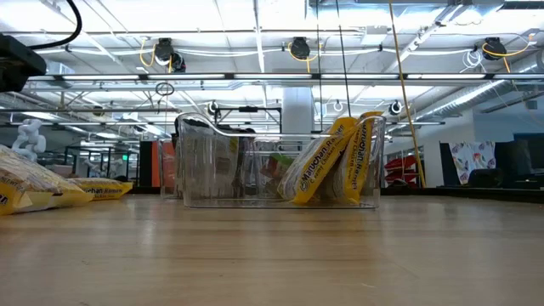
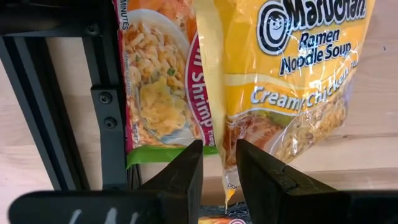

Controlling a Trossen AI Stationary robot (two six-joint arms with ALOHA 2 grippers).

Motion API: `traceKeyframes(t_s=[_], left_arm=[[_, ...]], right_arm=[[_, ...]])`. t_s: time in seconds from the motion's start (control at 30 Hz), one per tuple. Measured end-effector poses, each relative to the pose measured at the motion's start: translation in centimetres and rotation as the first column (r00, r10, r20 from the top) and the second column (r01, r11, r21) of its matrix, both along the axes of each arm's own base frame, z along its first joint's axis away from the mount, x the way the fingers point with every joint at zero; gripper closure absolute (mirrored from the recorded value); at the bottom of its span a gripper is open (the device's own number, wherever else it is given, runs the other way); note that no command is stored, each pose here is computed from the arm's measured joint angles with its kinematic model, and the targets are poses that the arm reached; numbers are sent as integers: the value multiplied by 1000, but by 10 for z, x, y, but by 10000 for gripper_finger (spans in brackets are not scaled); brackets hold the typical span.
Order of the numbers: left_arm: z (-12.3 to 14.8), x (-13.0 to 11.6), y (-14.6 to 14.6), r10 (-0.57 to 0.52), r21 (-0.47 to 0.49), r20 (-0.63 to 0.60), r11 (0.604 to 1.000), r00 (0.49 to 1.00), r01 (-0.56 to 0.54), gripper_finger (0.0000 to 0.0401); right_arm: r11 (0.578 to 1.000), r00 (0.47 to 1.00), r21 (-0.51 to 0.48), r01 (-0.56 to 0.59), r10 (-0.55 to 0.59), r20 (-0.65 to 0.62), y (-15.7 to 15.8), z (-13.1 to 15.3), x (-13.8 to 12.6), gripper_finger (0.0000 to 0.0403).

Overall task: Sort Maruchan noodles
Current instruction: Put the yellow noodle pack into the bottom transparent bin

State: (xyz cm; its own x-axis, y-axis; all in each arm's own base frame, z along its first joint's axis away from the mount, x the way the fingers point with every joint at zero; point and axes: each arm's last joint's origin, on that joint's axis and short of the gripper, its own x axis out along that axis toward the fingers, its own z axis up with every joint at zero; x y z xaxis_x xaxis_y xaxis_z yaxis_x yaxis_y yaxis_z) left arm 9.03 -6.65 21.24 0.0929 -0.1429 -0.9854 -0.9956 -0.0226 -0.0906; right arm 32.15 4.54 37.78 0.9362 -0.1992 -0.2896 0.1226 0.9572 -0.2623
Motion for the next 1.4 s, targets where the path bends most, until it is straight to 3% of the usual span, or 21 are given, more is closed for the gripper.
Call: traceKeyframes(t_s=[0.53,0.93,1.4], left_arm=[[0,4,-2,3,6,42,1000,999,-3,297],[-8,11,-7,-20,42,-25,999,999,21,297],[-17,21,-16,-64,18,-75,998,995,66,310]], right_arm=[[1000,1000,-10,-3,3,-2,0,0,0,362],[1000,1000,-9,-3,3,6,0,1,0,362],[1000,1000,-9,-3,3,6,0,1,0,362]])
